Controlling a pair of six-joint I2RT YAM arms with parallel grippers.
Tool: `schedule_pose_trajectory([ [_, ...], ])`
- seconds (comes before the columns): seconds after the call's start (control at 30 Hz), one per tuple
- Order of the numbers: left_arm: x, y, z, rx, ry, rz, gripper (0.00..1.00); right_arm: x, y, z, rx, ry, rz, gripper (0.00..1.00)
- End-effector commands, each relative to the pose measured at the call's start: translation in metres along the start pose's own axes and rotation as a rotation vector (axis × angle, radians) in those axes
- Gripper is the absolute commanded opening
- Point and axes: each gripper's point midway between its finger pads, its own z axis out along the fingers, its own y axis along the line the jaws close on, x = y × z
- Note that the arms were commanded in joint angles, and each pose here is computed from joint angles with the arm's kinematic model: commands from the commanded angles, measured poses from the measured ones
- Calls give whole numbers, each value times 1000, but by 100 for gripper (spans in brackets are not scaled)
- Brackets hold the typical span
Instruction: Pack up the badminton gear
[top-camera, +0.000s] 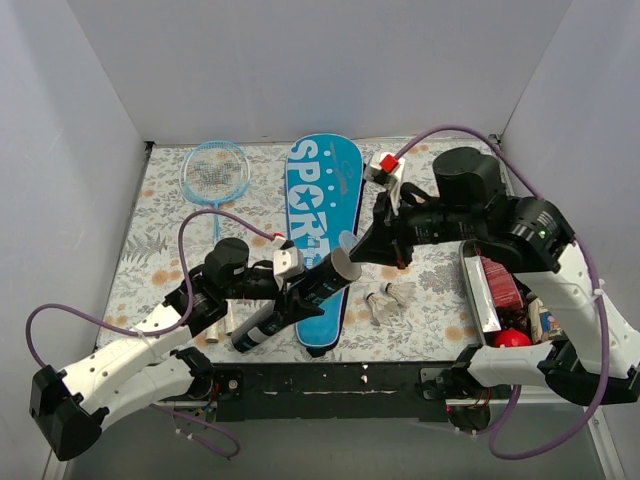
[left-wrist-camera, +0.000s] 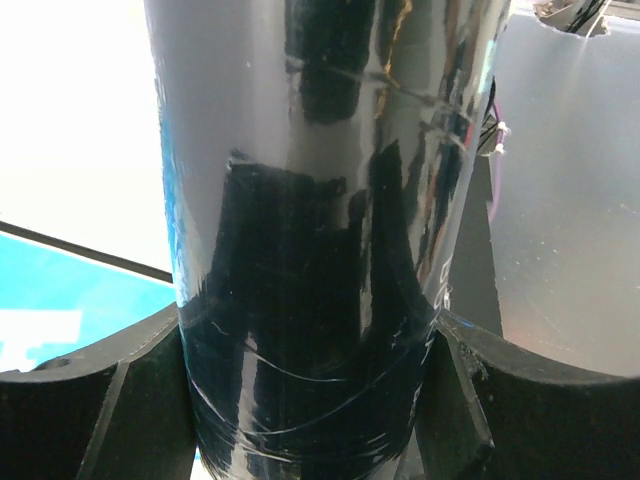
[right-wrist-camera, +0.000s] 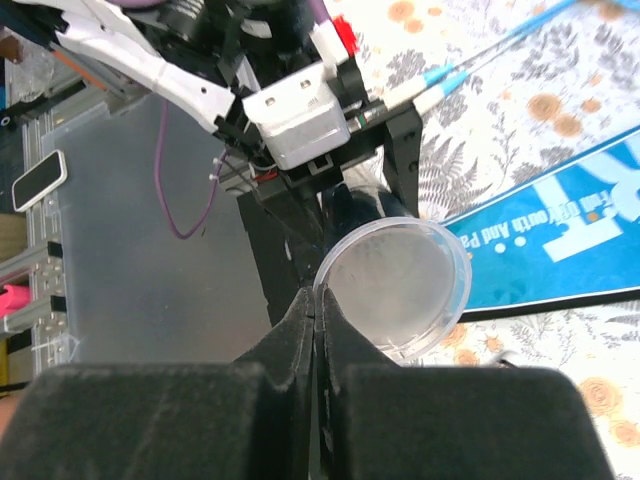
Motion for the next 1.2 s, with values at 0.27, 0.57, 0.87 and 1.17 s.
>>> schedule_pose_trajectory([
  [0.27, -5, -11, -3, 35, -17, 25, 24, -1, -60, -13, 353, -35, 18, 1],
  [0.57, -9, -12, -4, 36, -34, 26, 25, 59, -231, -7, 817, -5, 303, 1],
  [0.87, -12, -12, -5, 29, -43, 34, 25, 160, -342, -15, 1023, 17, 566, 1],
  [1.17, -13, -14, -6, 30, -50, 31, 26, 245, -399, -1, 1106, 192, 738, 1],
])
